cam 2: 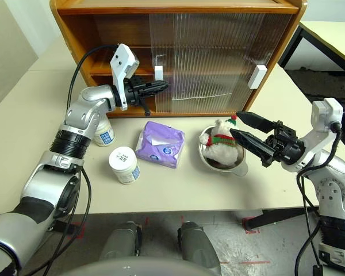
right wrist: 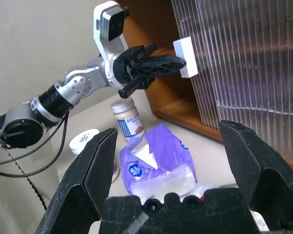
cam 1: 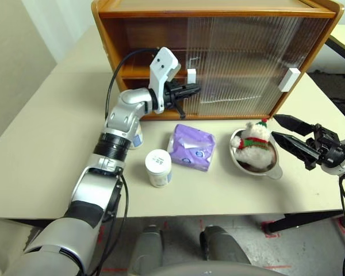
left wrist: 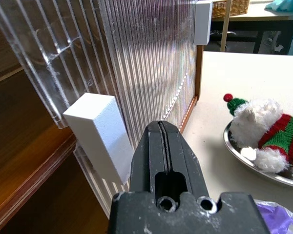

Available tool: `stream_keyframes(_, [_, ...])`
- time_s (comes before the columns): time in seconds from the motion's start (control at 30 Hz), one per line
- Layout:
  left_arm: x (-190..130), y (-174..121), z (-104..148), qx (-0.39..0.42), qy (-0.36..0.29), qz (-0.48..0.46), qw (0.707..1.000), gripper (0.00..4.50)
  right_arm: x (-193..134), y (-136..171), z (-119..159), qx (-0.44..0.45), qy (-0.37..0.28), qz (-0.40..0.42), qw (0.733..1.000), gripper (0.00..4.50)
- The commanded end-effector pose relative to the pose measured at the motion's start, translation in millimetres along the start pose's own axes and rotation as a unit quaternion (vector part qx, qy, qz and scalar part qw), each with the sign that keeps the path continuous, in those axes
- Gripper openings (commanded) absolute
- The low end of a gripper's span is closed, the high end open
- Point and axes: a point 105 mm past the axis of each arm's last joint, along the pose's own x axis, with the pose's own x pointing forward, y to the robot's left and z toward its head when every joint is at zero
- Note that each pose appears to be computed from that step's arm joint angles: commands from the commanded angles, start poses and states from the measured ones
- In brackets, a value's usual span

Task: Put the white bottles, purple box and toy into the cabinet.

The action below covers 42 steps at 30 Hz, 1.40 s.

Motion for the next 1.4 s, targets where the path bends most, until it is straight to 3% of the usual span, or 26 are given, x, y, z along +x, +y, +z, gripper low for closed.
stream_keyframes(0.03, [-13.3,-1.6,2.3,0.000,-0.004,0.002,1.000,0.04,1.2,4.0,0.3,-0.011,0.007,0.008,1.000,4.50])
stream_keyframes(0.3, [-37.3,17.7,0.5,0.028,-0.009,0.085,0.996,0.04,3.5,-0.2,1.3,-0.022,0.003,0.011,1.000,4.50])
stream_keyframes(0.77, [-13.7,33.6,5.5,0.074,0.003,0.107,0.991,0.04,15.4,9.4,-5.1,-0.020,0.005,0.034,0.999,4.50])
stream_keyframes(1.1, [3.8,29.1,19.1,0.070,-0.018,0.083,0.994,0.04,21.7,7.3,-3.4,-0.016,-0.006,0.033,0.999,4.50])
stream_keyframes(1.33, [-38.0,47.0,36.8,0.014,-0.011,0.114,0.993,0.04,39.9,11.9,-10.6,-0.001,-0.020,0.057,0.998,4.50])
stream_keyframes(1.4, [-57.8,50.3,45.7,-0.002,-0.014,0.118,0.993,0.66,44.4,11.4,-12.6,0.003,-0.022,0.063,0.998,4.50])
